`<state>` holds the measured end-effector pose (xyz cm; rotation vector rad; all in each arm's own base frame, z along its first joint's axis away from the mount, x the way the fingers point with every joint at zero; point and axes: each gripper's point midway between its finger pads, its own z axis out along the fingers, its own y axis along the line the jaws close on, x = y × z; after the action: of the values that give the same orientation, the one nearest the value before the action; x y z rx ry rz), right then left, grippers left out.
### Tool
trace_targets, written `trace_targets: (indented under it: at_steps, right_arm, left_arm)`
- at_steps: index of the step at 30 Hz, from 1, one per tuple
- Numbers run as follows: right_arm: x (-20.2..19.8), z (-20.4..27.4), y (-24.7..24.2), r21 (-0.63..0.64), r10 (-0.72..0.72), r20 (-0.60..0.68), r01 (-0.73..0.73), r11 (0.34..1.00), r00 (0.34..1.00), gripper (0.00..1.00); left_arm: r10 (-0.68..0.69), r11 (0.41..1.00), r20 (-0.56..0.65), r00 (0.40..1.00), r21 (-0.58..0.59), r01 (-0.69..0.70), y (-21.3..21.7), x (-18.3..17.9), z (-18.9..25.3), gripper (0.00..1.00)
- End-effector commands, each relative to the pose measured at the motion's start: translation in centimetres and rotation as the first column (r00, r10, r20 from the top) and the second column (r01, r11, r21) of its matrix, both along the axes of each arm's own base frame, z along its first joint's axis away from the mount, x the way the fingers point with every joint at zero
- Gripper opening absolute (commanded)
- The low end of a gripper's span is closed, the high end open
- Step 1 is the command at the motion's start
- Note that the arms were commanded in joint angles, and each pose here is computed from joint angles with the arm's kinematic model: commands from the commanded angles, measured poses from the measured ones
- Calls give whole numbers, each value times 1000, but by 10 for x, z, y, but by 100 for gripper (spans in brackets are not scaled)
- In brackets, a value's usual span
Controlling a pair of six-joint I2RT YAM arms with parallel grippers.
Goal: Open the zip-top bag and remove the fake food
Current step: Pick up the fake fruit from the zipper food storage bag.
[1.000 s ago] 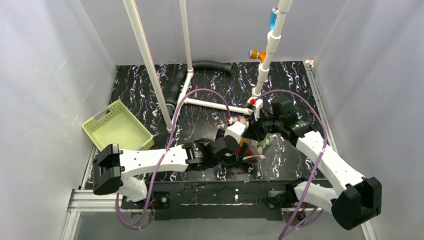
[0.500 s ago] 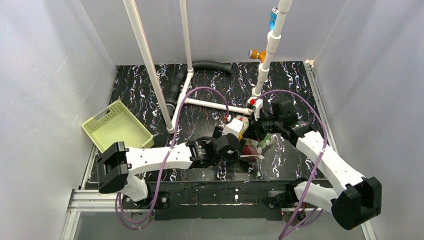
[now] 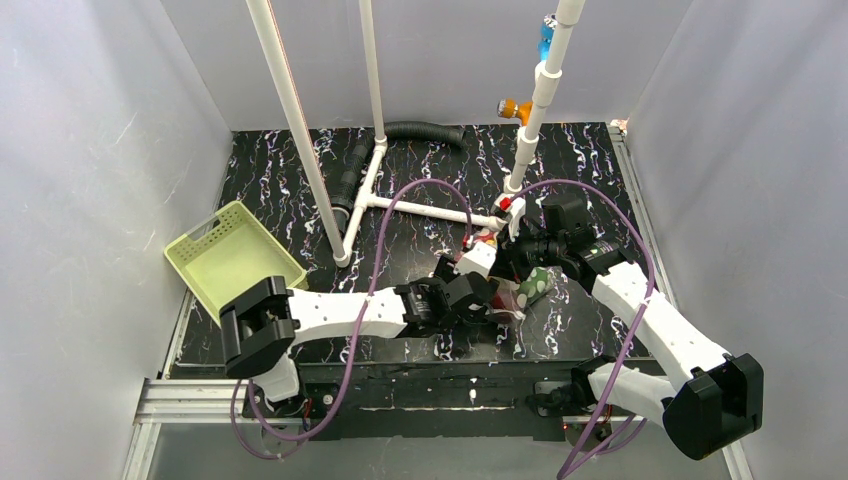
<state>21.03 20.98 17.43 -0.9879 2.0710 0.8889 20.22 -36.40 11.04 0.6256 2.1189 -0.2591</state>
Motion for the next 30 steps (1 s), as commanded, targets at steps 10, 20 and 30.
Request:
trace_targets:
  at_steps: [10, 20, 30]
  right_arm:
    - [-2, 5, 4, 20, 26, 21, -27, 999, 999, 1]
    - [-3, 5, 3, 19, 24, 25, -25, 1000, 999, 1]
    - [-3, 6, 2, 19, 21, 32, -21, 1000, 999, 1]
  left_arm:
    - [64, 993, 94, 993, 92, -73, 2, 25, -23, 73]
    - [68, 986, 83, 994, 149, -80, 8, 29, -45, 50]
    - [9, 997, 39, 999, 82, -12, 4, 17, -28, 15]
